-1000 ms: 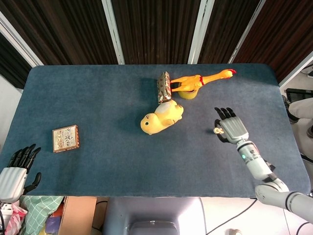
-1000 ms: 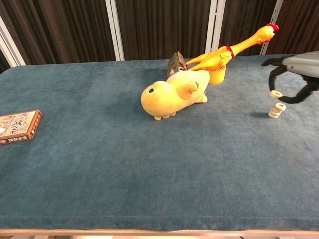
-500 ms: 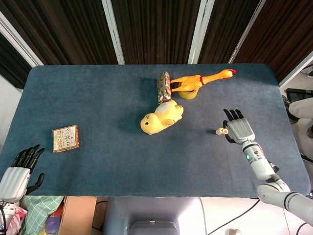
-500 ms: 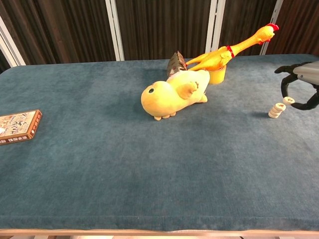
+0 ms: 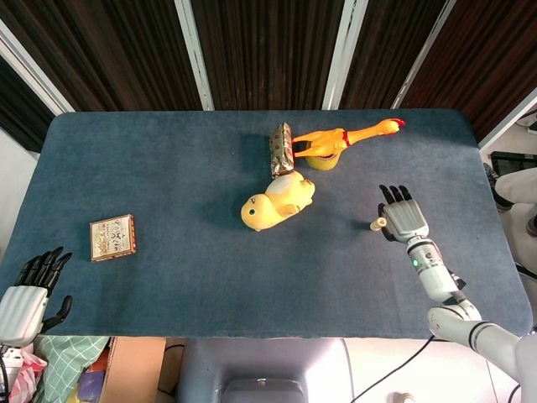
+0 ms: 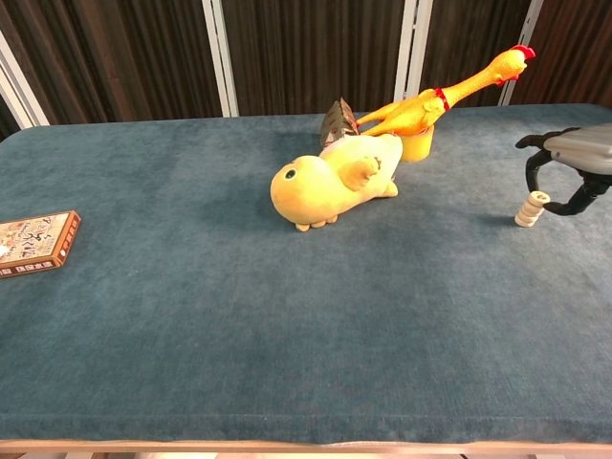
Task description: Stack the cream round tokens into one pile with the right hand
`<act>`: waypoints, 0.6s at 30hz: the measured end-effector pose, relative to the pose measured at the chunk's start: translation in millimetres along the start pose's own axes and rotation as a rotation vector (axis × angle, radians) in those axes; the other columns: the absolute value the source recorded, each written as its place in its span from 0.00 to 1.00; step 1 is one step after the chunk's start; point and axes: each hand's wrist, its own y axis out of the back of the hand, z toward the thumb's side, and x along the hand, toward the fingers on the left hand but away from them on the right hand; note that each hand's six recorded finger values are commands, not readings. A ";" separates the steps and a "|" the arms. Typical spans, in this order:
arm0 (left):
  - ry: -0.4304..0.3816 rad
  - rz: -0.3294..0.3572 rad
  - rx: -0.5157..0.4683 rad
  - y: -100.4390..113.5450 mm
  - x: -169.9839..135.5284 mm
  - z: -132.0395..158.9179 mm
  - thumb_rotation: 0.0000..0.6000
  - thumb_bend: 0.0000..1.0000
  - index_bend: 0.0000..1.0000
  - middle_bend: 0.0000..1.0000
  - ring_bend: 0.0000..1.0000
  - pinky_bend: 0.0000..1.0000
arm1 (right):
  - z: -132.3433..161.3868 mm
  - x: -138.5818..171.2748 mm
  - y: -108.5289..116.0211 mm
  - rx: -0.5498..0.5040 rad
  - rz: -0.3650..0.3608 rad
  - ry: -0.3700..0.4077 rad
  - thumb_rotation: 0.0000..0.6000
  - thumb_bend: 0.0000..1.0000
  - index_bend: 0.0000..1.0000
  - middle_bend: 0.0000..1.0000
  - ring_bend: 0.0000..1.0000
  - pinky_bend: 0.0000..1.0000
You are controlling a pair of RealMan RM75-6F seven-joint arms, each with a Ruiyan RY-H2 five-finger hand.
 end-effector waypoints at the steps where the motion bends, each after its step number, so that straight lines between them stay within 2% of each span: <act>1: 0.001 0.000 0.000 0.1 -0.2 -0.2 1.00 0.46 0.00 0.00 0.00 0.10 | 1.0 0.3 0.9 -0.003 -0.004 0.003 1.00 0.51 0.60 0.13 0.00 0.00; 10: -0.004 0.004 -0.003 1.6 -0.7 0.5 1.00 0.46 0.00 0.00 0.00 0.10 | 0.4 3.5 1.8 0.005 -0.007 0.005 1.00 0.51 0.57 0.13 0.00 0.00; 18: -0.003 0.007 -0.004 1.7 -2.3 -0.1 1.00 0.46 0.00 0.00 0.00 0.10 | 2.4 4.9 0.3 0.018 0.001 0.008 1.00 0.51 0.37 0.11 0.00 0.00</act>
